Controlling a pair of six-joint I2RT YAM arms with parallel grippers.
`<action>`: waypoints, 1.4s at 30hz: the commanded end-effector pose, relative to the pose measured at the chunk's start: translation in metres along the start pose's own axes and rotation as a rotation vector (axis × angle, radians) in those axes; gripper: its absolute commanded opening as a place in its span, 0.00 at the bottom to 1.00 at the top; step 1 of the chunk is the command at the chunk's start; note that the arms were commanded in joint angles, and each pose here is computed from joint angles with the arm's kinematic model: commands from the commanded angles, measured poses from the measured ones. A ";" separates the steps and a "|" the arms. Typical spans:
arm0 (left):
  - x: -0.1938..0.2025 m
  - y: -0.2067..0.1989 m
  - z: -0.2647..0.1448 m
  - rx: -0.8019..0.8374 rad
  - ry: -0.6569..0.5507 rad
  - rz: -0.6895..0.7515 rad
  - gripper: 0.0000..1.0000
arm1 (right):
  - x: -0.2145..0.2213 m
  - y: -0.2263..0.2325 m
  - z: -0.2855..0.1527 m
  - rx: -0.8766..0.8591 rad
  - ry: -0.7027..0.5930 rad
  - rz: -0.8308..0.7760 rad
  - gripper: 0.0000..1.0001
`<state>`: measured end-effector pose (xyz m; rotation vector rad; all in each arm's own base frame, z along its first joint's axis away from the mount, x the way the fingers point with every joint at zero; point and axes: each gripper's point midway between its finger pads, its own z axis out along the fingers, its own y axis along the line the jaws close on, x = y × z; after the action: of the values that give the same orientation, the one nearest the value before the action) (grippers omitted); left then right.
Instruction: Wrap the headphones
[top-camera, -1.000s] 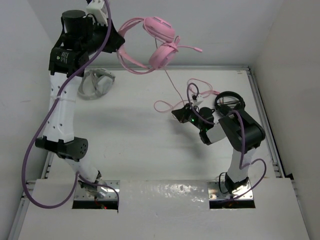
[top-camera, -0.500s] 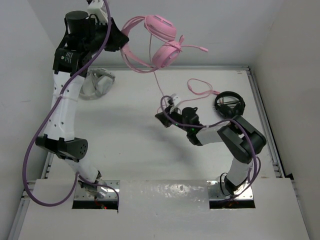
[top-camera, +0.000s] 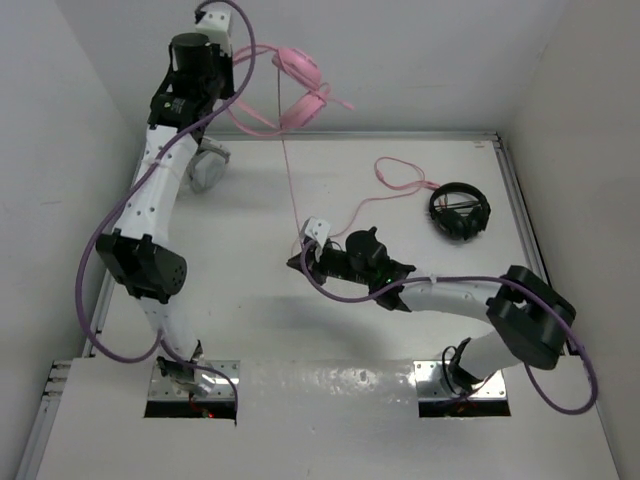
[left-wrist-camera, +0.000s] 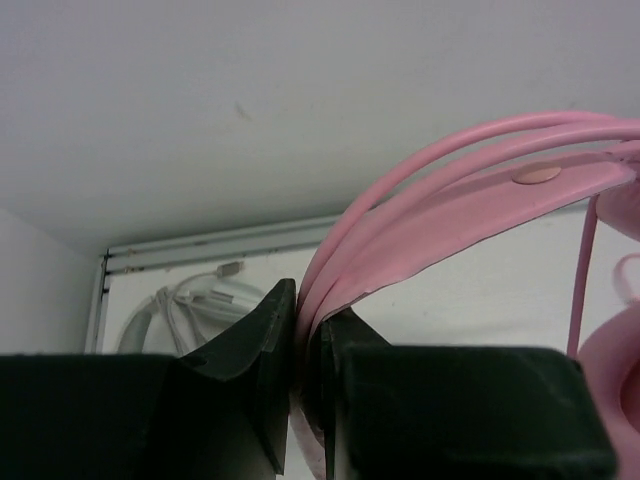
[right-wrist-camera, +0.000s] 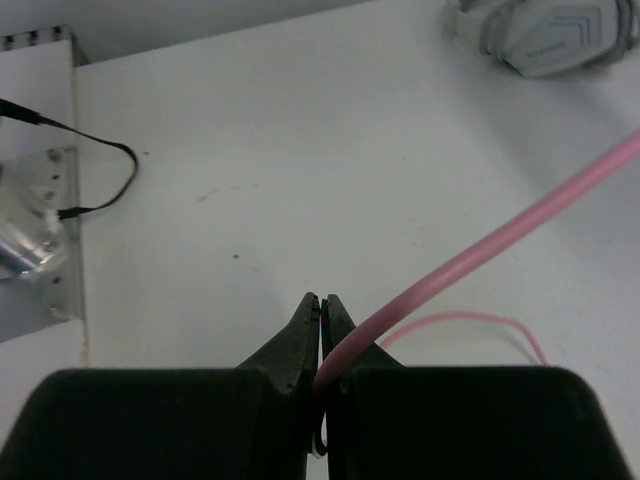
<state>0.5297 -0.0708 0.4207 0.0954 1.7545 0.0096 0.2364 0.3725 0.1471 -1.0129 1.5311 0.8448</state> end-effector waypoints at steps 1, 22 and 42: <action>-0.037 0.022 0.017 -0.119 -0.169 0.038 0.00 | -0.033 0.019 -0.010 -0.059 -0.004 -0.082 0.00; 0.156 -0.117 -0.085 0.214 0.185 0.990 0.00 | -0.168 -0.232 -0.176 1.003 0.214 -0.263 0.00; 0.103 -0.210 -0.184 0.783 0.197 0.485 0.00 | -0.130 -0.278 -0.093 0.480 0.038 0.092 0.08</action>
<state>0.3511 -0.2395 0.2818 1.1462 1.9039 -0.0678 0.4557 0.1911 0.2667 -0.5939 1.8425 0.3556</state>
